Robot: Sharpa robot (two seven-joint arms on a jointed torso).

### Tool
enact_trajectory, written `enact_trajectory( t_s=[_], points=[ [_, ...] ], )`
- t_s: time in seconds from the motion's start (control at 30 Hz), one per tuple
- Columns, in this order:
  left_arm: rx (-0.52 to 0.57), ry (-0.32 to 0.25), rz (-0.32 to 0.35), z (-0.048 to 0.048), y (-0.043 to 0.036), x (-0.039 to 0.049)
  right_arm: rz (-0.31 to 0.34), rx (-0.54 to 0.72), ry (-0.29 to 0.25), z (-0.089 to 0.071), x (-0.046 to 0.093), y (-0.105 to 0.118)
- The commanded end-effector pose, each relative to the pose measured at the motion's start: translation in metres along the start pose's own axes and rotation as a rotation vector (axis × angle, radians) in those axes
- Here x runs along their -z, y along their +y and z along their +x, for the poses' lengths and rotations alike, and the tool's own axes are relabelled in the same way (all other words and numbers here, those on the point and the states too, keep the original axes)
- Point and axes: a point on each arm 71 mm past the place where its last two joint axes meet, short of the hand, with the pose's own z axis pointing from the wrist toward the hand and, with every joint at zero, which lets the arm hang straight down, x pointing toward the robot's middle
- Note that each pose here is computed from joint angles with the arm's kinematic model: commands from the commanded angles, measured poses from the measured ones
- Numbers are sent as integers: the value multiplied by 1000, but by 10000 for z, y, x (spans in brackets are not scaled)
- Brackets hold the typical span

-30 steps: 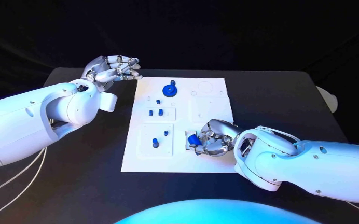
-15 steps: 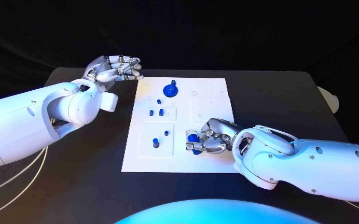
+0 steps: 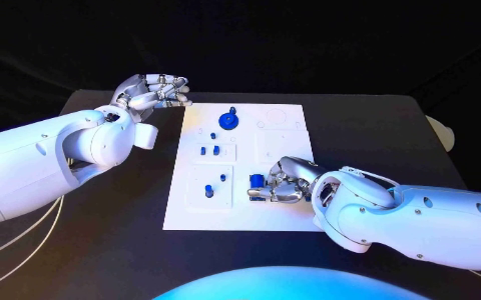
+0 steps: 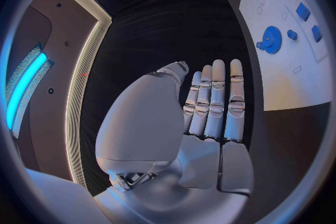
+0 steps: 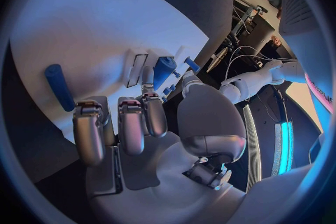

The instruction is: Assemble the parts on the task board

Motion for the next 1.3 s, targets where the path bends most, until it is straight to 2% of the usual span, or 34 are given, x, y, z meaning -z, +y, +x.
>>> enact_trajectory(
  t_s=[0.03, 0.47, 0.73, 1.3],
  points=[
    [10, 19, 5, 24, -12, -1, -17, 32, -25, -14, 7, 23],
    [9, 16, 4, 10, -11, 5, -87, 11, -89, -82, 118, 62],
    [9, 15, 3, 2, -9, 6, -114, 6, -73, -84, 150, 60],
    [8, 13, 0, -5, -3, 11, -100, 33, -49, -69, 109, 24]
  ],
)
